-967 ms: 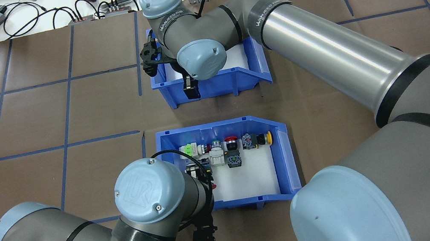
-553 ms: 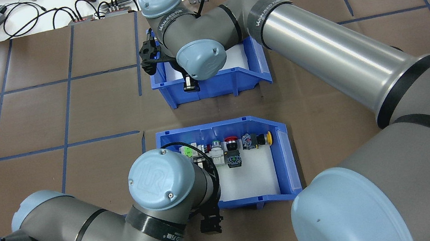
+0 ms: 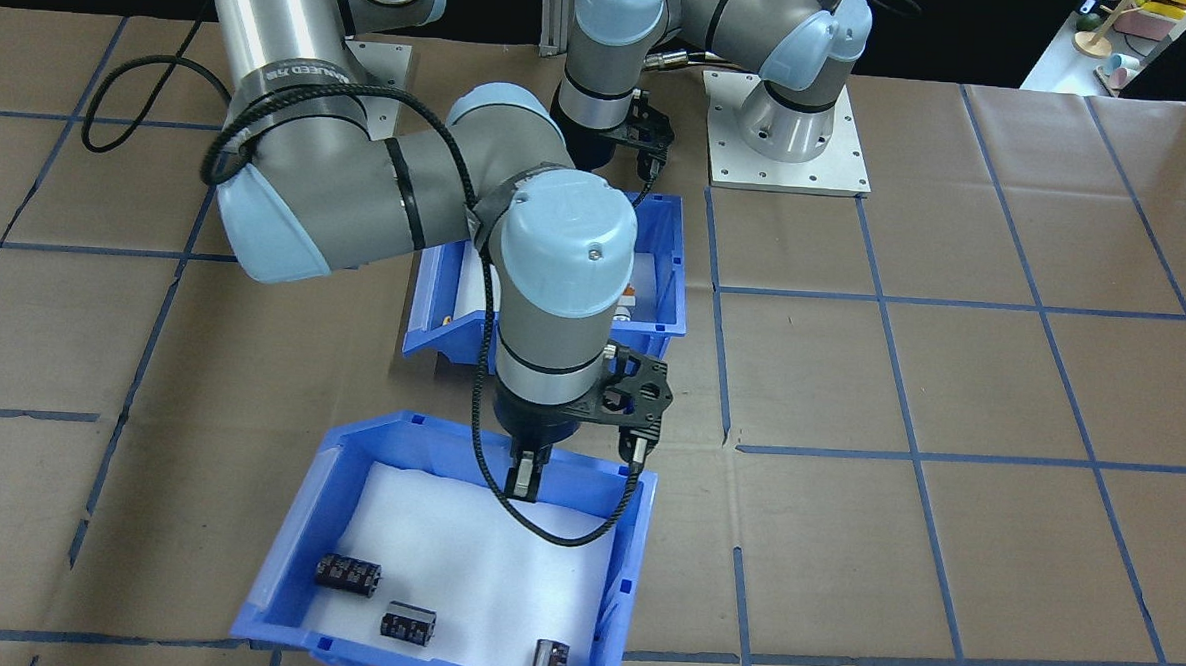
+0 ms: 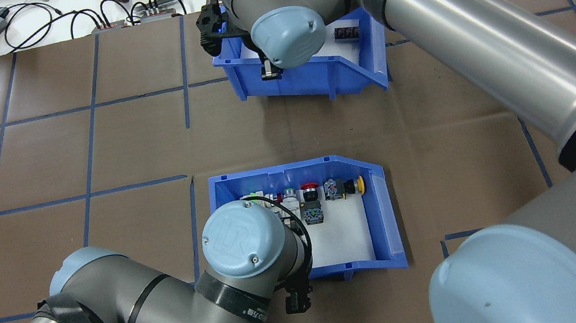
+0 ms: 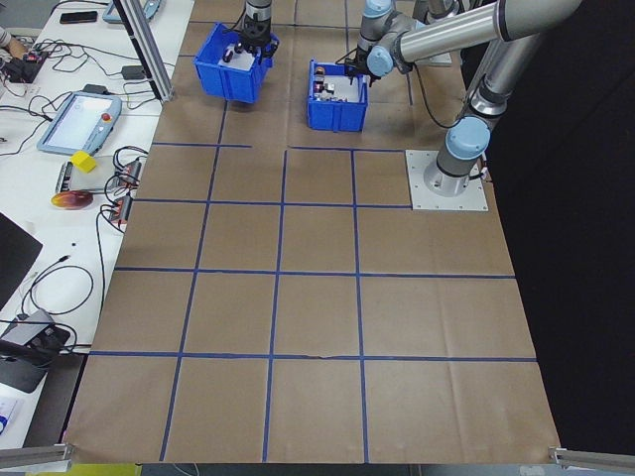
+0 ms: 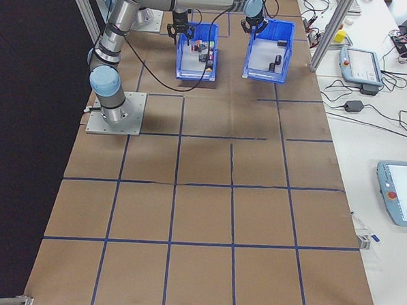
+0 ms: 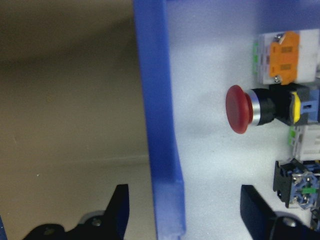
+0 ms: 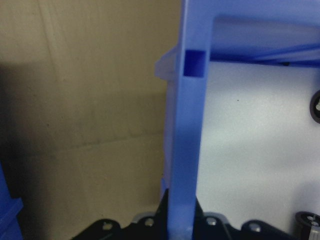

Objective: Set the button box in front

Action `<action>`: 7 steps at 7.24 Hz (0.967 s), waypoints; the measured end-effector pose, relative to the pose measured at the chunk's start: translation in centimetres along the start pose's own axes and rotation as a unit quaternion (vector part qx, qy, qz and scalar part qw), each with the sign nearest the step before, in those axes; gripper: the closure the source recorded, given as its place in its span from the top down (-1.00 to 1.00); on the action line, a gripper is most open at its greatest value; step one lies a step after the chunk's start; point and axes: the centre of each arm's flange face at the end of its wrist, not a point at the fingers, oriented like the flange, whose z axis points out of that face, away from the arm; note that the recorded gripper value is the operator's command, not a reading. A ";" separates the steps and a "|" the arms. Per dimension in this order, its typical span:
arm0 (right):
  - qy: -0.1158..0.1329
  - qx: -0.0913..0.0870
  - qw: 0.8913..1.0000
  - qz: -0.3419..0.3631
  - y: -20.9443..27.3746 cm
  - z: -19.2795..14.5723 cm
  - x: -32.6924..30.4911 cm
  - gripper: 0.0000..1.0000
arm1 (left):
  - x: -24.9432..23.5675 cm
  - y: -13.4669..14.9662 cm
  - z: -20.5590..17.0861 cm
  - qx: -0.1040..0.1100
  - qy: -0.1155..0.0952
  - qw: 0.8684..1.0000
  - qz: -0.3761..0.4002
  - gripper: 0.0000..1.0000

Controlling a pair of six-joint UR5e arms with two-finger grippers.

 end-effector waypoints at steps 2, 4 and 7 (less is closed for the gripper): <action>-0.008 -0.011 1.000 -0.014 7.9 -0.7 3.6 -0.84 | -0.2 0.5 -0.4 -0.025 -0.008 0.998 -0.049 -1.00; -0.024 -0.020 0.999 -0.036 17.4 -1.0 4.9 -0.84 | 0.5 0.2 -1.3 -0.016 0.006 0.997 -0.076 -1.00; -0.042 -0.025 0.996 -0.070 27.9 -2.5 1.9 -0.84 | 7.1 -2.5 -7.2 0.002 0.005 0.997 -0.080 -1.00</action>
